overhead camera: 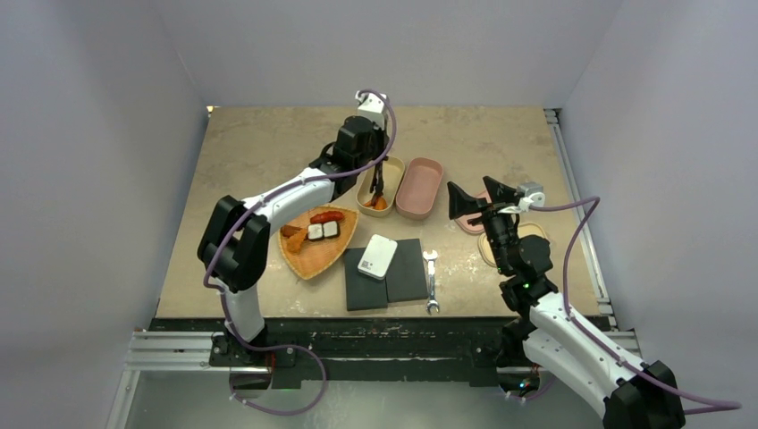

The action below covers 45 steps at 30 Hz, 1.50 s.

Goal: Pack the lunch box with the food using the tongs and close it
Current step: Place the fake food in the packing box, then pick up the fake food from the plate.

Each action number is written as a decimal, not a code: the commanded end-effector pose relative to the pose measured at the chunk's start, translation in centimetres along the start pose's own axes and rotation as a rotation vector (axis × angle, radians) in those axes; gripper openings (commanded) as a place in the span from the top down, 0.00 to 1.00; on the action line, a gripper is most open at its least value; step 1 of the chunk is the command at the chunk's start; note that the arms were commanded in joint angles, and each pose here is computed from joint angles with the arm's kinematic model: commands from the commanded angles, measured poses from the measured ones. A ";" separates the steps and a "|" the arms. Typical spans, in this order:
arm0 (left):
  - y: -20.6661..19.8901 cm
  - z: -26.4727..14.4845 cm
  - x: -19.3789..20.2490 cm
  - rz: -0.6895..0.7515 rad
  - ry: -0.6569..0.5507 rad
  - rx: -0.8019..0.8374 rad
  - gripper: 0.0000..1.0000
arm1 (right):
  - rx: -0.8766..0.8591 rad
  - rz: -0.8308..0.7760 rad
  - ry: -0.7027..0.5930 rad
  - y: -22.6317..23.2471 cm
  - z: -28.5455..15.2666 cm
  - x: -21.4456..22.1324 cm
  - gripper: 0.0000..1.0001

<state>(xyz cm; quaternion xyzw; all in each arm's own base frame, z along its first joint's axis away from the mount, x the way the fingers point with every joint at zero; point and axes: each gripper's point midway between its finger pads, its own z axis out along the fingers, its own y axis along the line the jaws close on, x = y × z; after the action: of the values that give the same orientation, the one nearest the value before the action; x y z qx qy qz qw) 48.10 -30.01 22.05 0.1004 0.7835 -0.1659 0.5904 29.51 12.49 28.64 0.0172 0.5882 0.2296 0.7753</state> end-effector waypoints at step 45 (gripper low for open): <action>8.3 -18.1 0.4 0.216 0.201 -0.113 0.80 | -0.025 0.003 -0.038 0.5 0.0 -0.8 0.01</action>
<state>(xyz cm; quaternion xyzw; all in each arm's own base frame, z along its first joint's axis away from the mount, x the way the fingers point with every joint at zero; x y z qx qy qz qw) 36.57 -17.35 26.92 0.1087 0.8173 -0.0803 0.5601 29.56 12.59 28.51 0.0154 0.5896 0.2303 0.7740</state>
